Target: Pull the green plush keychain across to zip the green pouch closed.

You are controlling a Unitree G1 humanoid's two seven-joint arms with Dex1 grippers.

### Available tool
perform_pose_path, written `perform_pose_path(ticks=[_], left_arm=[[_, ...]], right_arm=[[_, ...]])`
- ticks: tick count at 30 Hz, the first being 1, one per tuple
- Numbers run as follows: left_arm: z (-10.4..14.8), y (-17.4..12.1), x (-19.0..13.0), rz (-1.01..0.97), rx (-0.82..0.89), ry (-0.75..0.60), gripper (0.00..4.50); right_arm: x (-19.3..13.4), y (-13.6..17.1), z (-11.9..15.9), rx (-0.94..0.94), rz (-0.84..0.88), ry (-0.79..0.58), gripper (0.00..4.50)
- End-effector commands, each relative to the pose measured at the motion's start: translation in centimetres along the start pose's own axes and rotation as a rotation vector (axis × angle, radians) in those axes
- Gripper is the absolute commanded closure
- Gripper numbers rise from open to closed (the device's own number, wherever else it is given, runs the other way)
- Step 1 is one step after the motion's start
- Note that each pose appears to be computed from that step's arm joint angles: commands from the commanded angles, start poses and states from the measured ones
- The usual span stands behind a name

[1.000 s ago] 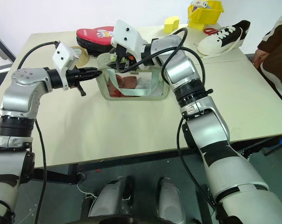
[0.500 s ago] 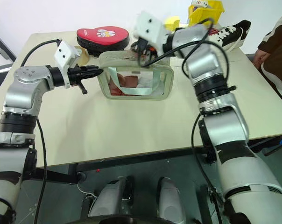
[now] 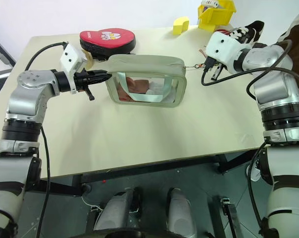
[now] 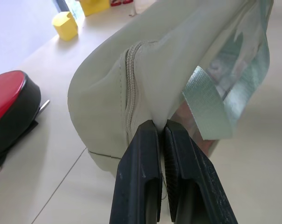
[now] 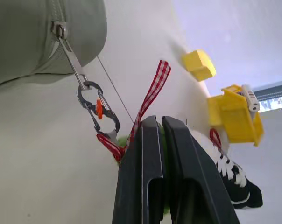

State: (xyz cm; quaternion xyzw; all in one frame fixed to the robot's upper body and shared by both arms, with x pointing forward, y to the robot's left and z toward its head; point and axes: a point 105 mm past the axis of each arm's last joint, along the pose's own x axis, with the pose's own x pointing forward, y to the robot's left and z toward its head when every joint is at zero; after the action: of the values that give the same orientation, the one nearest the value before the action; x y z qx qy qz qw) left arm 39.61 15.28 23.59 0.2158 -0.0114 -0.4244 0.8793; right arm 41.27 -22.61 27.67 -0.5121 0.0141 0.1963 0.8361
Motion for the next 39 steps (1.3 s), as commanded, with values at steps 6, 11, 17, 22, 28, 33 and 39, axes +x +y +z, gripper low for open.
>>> perform_pose_path(ticks=[6, 11, 17, 22, 28, 33, 39], left_arm=[[1.2, 0.1, 0.3, -0.001, 0.016, -0.023, 4.50], [1.2, -0.1, 0.4, -0.004, 0.009, -0.025, 4.50], [1.2, 0.1, 0.2, 0.003, 0.010, -0.022, 4.50], [0.9, 0.1, 0.0, 0.017, -0.007, -0.020, 4.15], [1.2, 1.0, -1.2, 0.026, -0.024, -0.019, 1.44], [1.7, 1.9, -2.5, 0.018, -0.026, -0.012, 0.04], [2.9, 2.3, -3.7, -0.005, -0.055, -0.040, 0.04]], right_arm=[[3.4, 10.6, -3.4, 0.283, 0.075, 0.040, 4.43], [5.0, 13.6, -3.6, 0.395, 0.084, 0.054, 4.43], [4.8, 12.7, -4.1, 0.485, 0.050, 0.052, 4.43], [2.7, 8.3, -3.4, 0.525, 0.018, -0.007, 2.94], [-2.8, 3.5, -0.7, 0.478, 0.077, -0.087, 0.00], [-6.3, 3.3, 4.4, 0.477, 0.231, -0.215, 0.00], [-7.0, 3.9, 8.2, 0.502, 0.248, -0.303, 0.00]])
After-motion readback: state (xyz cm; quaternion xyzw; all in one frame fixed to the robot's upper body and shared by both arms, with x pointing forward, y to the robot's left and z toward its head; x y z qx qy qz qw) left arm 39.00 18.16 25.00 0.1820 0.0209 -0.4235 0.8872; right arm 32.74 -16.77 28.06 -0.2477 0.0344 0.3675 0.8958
